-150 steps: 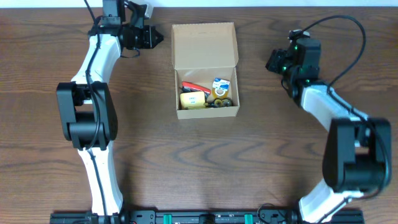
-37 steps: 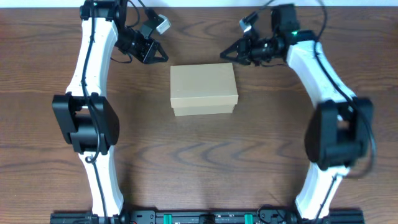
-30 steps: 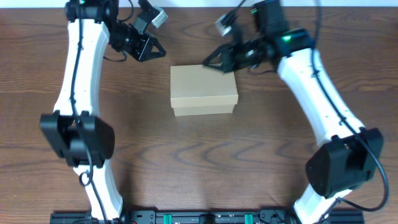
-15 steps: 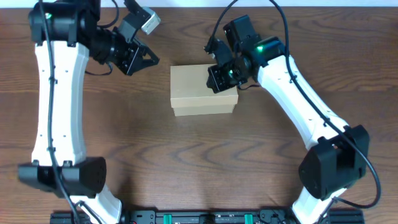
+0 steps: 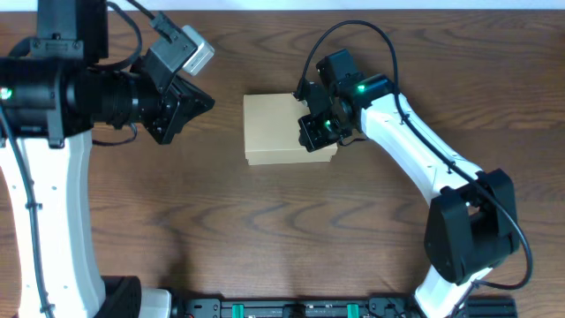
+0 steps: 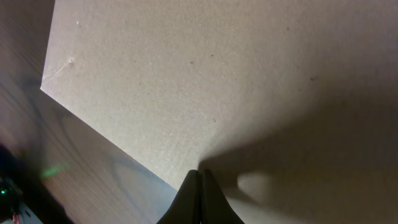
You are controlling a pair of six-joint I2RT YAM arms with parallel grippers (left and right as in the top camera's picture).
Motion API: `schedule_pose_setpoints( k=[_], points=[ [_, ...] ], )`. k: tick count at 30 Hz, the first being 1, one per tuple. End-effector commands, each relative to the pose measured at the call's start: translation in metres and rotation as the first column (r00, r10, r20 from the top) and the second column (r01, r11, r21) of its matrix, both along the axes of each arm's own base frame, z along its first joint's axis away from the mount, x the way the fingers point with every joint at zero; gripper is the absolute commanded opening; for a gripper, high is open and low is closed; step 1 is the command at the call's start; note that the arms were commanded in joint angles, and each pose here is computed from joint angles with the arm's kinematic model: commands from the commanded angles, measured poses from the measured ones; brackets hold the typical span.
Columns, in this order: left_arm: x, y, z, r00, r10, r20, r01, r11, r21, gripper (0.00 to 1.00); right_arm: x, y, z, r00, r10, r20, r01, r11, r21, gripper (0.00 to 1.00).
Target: Pack container
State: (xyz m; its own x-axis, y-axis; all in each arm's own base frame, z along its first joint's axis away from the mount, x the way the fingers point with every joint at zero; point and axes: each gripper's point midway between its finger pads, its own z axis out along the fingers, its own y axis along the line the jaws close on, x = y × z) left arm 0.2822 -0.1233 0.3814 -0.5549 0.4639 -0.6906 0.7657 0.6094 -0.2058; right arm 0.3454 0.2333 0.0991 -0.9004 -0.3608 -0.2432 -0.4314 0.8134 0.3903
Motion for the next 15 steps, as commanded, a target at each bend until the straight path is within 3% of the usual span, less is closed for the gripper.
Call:
schedule_pose_setpoints(
  k=[1, 4, 9, 15],
  points=[
    [-0.026, 0.001, -0.003, 0.995, 0.037, -0.094, -0.038, 0.999, -0.005, 0.06, -0.007, -0.005, -0.017, 1.000, 0.011, -0.021, -0.012, 0.999, -0.045, 0.01],
    [-0.037, 0.003, 0.001, 0.996, 0.050, -0.080, -0.050, 0.999, 0.002, 0.06, -0.008, 0.001, -0.008, 1.000, 0.018, -0.024, -0.018, 1.000, -0.006, 0.01],
    [-0.072, 0.011, 0.016, 0.995, 0.098, -0.008, -0.098, 0.995, 0.014, 0.06, -0.013, 0.009, 0.059, 0.997, 0.015, 0.072, -0.022, 0.994, 0.106, 0.01],
    [-0.135, 0.012, 0.010, 0.996, 0.059, 0.067, -0.059, 0.998, 0.001, 0.06, -0.056, -0.033, 0.140, 0.973, -0.044, 0.227, 0.031, 0.998, 0.060, 0.01]
  ],
)
